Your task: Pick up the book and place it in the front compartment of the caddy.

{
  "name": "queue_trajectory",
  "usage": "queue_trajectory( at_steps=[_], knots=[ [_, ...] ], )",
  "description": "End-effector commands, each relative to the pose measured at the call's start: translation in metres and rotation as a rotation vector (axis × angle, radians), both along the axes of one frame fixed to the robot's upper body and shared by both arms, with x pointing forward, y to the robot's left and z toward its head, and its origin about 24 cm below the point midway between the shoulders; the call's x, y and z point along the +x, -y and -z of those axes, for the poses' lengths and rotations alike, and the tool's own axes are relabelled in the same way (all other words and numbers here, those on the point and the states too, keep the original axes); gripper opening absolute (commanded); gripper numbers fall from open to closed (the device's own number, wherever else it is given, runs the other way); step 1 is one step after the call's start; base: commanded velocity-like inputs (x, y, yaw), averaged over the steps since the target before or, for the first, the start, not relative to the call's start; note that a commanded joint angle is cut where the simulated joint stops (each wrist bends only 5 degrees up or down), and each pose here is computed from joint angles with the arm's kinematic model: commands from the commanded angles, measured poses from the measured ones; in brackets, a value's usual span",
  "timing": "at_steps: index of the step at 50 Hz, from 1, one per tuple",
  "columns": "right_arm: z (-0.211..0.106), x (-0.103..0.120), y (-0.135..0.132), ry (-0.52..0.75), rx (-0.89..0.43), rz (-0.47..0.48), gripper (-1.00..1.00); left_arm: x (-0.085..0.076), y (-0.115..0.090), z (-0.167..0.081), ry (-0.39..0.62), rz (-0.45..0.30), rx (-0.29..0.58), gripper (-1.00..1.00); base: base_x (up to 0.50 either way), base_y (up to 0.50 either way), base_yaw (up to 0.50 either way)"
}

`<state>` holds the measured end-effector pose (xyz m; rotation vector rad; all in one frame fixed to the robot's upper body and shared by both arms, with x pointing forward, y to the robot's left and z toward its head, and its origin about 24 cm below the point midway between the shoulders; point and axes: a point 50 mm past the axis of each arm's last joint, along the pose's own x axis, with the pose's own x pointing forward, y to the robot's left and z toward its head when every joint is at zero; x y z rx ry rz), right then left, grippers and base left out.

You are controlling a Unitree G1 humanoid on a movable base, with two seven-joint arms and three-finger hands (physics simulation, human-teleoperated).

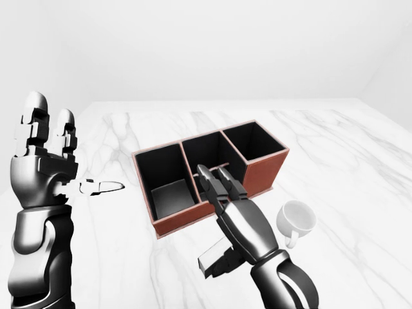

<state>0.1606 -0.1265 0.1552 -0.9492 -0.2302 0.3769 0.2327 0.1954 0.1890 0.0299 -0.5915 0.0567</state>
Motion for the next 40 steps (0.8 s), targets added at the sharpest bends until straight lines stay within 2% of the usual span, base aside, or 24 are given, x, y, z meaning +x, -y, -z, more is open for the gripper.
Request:
queue_trajectory(
  at_steps=[1, 13, 40],
  knots=[
    [0.009, 0.0, 0.0, -0.037, 0.002, 0.007, 1.0, -0.001, 0.001, 0.0, 0.001, 0.002, 0.001, 1.0, 0.0, 0.0, 0.0],
    [0.021, 0.004, 0.002, -0.07, -0.003, 0.034, 1.0, 0.001, 0.001, 0.002, -0.01, 0.002, 0.001, 1.0, 0.0, 0.0, 0.0],
    [0.04, 0.005, -0.003, -0.085, -0.027, 0.027, 1.0, 0.001, 0.0, 0.002, -0.008, 0.002, 0.0, 1.0, 0.0, 0.0, 0.0]
  ],
)
